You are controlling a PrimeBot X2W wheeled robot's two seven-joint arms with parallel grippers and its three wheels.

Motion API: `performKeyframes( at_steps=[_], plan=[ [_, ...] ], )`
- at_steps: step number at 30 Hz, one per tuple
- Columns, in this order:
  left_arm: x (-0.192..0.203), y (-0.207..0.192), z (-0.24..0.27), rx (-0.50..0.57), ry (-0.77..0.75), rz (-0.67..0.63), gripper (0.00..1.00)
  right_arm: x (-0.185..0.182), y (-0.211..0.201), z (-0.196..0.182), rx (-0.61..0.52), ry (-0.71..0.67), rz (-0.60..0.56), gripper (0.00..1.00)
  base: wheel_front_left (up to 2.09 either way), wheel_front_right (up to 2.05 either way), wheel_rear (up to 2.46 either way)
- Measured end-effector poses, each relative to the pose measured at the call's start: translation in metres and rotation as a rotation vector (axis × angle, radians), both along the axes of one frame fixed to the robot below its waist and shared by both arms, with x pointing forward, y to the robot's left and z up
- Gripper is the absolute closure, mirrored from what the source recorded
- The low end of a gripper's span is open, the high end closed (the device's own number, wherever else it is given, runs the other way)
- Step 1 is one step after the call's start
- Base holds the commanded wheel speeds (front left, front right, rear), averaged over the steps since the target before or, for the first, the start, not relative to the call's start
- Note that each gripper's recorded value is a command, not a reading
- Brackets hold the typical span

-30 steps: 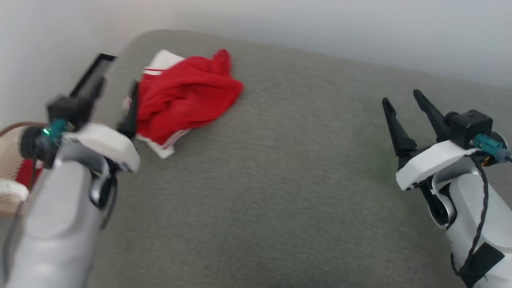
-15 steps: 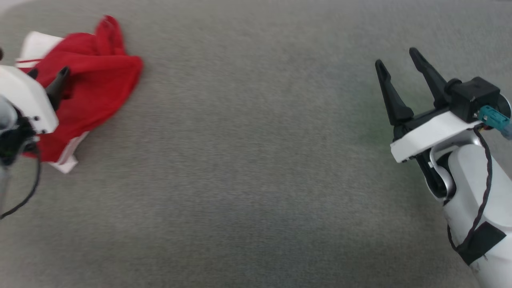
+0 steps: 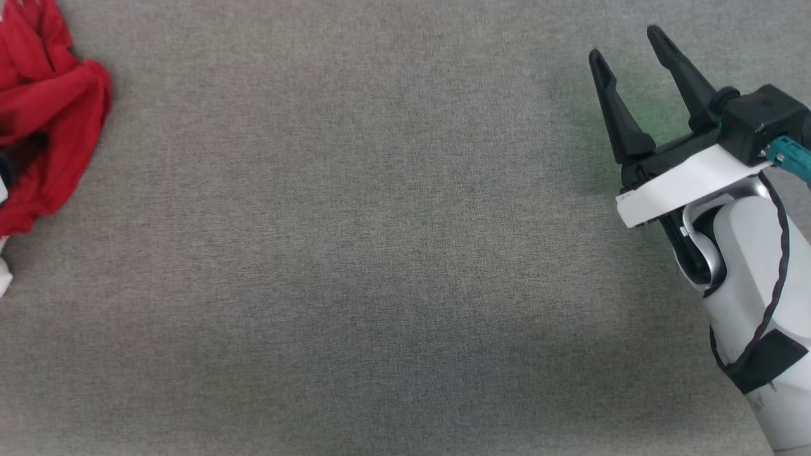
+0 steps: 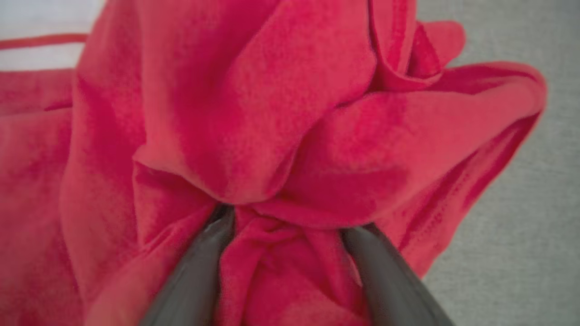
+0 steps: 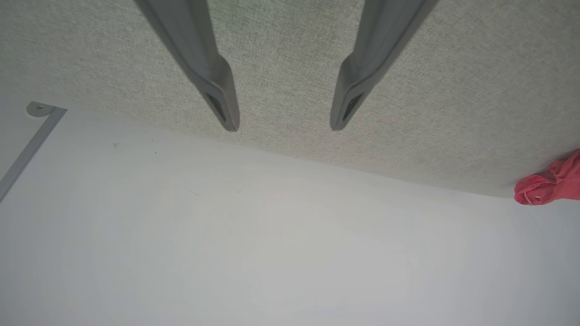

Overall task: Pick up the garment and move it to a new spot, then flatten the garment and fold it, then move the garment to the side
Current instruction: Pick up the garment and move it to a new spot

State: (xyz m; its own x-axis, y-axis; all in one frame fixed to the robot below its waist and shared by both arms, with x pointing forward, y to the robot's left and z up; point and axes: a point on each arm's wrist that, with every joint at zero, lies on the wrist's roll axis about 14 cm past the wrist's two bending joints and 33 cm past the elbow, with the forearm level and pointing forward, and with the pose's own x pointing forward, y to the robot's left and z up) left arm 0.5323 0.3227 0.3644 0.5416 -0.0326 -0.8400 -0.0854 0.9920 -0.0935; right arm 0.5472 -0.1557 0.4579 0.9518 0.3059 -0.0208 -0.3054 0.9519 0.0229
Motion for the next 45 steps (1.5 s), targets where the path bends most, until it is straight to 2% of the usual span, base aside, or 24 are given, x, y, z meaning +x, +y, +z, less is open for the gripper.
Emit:
performKeyframes(
  at_steps=[9,10,11,13,23,31,38,45],
  plan=[
    [0.008,-0.003,-0.01,-0.014,-0.011,0.012,0.0,0.009,0.009,-0.002,-0.012,-0.008,0.029,0.0,0.0,0.0,0.0],
    [0.008,-0.004,-0.01,-0.021,-0.013,0.015,0.14,0.01,0.009,-0.001,-0.013,-0.012,0.03,0.0,0.0,0.0,0.0],
    [0.008,-0.005,-0.009,-0.019,-0.016,0.011,0.52,0.01,0.01,0.001,-0.013,-0.015,0.032,0.0,0.0,0.0,0.0],
    [0.008,-0.008,-0.007,-0.03,-0.021,0.005,1.0,0.01,0.011,0.003,-0.012,-0.019,0.034,0.0,0.0,0.0,0.0],
    [0.012,-0.01,0.024,0.037,-0.176,-0.056,1.0,0.001,0.013,0.024,0.003,-0.05,0.027,0.0,0.0,0.0,0.0],
    [0.021,-0.029,0.098,0.064,-0.386,-0.17,1.0,-0.018,0.014,0.06,0.056,-0.104,0.005,0.0,0.0,0.0,0.0],
    [0.032,-0.094,0.156,0.006,-0.556,-0.355,1.0,-0.038,-0.007,0.077,0.093,-0.127,-0.065,0.0,0.0,0.0,0.0],
    [0.027,-0.215,0.194,-0.15,-0.652,-0.654,1.0,-0.053,-0.039,0.085,0.113,-0.145,-0.157,0.0,0.0,0.0,0.0]
  ],
)
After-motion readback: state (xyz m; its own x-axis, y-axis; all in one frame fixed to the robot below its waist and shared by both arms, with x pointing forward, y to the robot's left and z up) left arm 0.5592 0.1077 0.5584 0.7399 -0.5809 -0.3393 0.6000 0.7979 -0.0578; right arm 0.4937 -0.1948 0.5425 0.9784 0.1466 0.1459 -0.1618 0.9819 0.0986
